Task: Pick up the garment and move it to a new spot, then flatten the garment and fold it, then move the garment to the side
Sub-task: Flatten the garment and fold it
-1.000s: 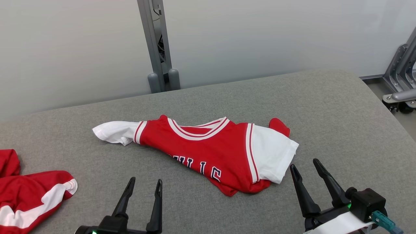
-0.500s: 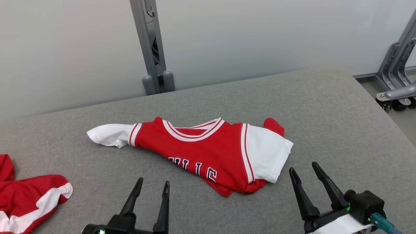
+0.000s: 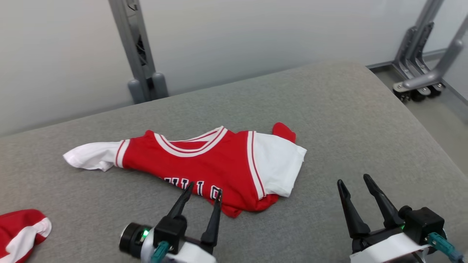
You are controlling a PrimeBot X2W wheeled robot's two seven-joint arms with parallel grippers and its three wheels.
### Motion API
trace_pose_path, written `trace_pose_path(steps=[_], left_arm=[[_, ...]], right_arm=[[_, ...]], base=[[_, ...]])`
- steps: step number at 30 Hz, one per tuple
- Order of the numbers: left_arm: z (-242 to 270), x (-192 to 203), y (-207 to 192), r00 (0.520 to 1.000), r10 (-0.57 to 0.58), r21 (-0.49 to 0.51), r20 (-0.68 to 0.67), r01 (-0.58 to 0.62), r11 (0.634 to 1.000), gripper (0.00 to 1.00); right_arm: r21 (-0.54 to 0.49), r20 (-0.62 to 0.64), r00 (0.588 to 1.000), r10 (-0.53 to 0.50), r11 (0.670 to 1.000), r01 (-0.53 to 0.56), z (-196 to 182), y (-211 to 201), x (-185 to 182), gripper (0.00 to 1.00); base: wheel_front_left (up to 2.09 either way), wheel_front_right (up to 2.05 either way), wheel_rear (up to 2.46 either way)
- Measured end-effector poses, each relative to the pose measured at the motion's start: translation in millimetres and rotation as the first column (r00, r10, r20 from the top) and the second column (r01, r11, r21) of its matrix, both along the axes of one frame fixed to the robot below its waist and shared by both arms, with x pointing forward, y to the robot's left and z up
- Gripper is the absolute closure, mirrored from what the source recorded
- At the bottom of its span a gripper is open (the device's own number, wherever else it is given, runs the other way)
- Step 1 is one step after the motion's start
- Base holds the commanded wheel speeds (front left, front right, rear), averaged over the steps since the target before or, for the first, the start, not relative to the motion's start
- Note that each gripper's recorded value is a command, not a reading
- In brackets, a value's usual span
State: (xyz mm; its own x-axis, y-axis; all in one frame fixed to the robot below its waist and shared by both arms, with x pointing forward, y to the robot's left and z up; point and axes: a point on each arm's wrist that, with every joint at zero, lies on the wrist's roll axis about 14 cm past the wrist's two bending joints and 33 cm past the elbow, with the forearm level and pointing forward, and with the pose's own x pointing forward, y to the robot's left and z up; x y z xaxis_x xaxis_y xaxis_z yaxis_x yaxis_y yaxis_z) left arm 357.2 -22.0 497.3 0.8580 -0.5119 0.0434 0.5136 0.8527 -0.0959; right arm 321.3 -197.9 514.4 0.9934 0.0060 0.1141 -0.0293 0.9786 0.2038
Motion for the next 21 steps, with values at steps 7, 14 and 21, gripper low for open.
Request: trace_pose_path(steps=[7,14,21], left_arm=[[6,9,-72,0.973,-0.23,0.039,0.024,0.229,0.973,0.0],[-8,14,-137,0.893,-0.449,0.124,-0.019,0.448,0.886,0.0],[-29,13,-182,0.81,-0.58,0.163,-0.088,0.586,0.793,0.0]], right_arm=[[-0.001,-0.039,0.995,-0.094,0.996,0.094,-10,-27,-4,0.0],[0.007,-0.077,0.985,-0.153,0.988,0.154,-18,-42,2,0.0],[0.003,-0.121,0.97,-0.209,0.978,0.211,-28,-57,5,0.0]], base=[[0.0,0.0,0.0],[0.0,0.0,0.0],[0.0,0.0,0.0]])
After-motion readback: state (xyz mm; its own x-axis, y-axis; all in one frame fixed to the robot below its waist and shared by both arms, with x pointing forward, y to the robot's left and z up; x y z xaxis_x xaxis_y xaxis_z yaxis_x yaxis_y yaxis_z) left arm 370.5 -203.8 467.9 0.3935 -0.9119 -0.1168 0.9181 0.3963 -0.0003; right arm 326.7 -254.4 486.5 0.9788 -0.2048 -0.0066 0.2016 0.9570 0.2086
